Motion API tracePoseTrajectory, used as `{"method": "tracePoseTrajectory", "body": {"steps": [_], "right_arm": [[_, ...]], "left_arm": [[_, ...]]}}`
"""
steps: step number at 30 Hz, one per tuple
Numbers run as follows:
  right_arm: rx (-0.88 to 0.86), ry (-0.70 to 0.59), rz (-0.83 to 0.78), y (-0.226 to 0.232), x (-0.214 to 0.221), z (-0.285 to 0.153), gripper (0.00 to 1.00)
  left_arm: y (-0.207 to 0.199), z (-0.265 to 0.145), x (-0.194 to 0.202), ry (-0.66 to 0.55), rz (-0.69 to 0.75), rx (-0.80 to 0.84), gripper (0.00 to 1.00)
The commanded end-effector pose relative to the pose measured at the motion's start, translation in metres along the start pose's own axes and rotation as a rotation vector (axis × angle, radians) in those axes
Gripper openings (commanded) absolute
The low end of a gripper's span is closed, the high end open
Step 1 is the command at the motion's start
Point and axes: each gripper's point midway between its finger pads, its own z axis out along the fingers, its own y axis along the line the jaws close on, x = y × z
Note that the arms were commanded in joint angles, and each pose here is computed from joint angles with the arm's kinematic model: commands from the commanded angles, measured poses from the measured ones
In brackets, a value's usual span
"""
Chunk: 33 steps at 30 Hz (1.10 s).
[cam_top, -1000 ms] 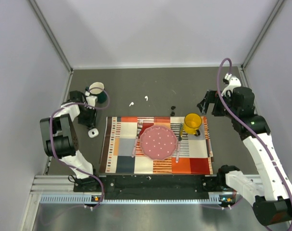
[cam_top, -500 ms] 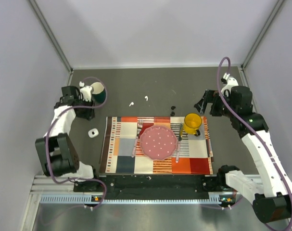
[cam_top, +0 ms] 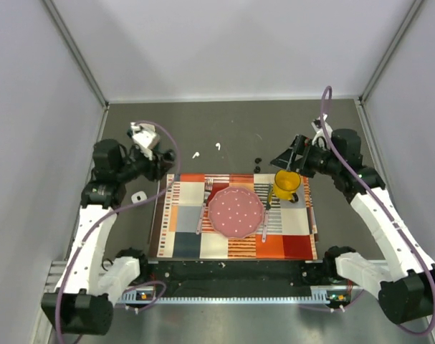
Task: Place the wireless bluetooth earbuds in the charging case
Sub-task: Pick up the charging case at the center of the board.
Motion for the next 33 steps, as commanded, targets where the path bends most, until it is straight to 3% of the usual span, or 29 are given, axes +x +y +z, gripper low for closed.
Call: {"method": "tracePoseTrajectory", "body": {"steps": [1, 5, 13, 33], "right_arm": [[-0.128, -0.023, -0.024, 0.042, -0.006, 0.004, 0.84], [-0.145, 0.006, -0.046, 0.058, 0.003, 0.010, 0.81], [-0.174, 0.050, -0.085, 0.096, 0.029, 0.025, 0.76], [-0.303, 0.125, -0.120, 0.156, 0.043, 0.059, 0.68]], "left_arm": [[-0.061, 0.013, -0.016, -0.075, 0.122, 0.171, 0.02], [-0.093, 0.019, -0.019, -0.087, 0.158, 0.239, 0.03], [-0.114, 0.032, -0.025, -0.102, 0.214, 0.227, 0.04], [-0.168, 0.049, -0.017, -0.059, 0.287, 0.334, 0.04]]}}
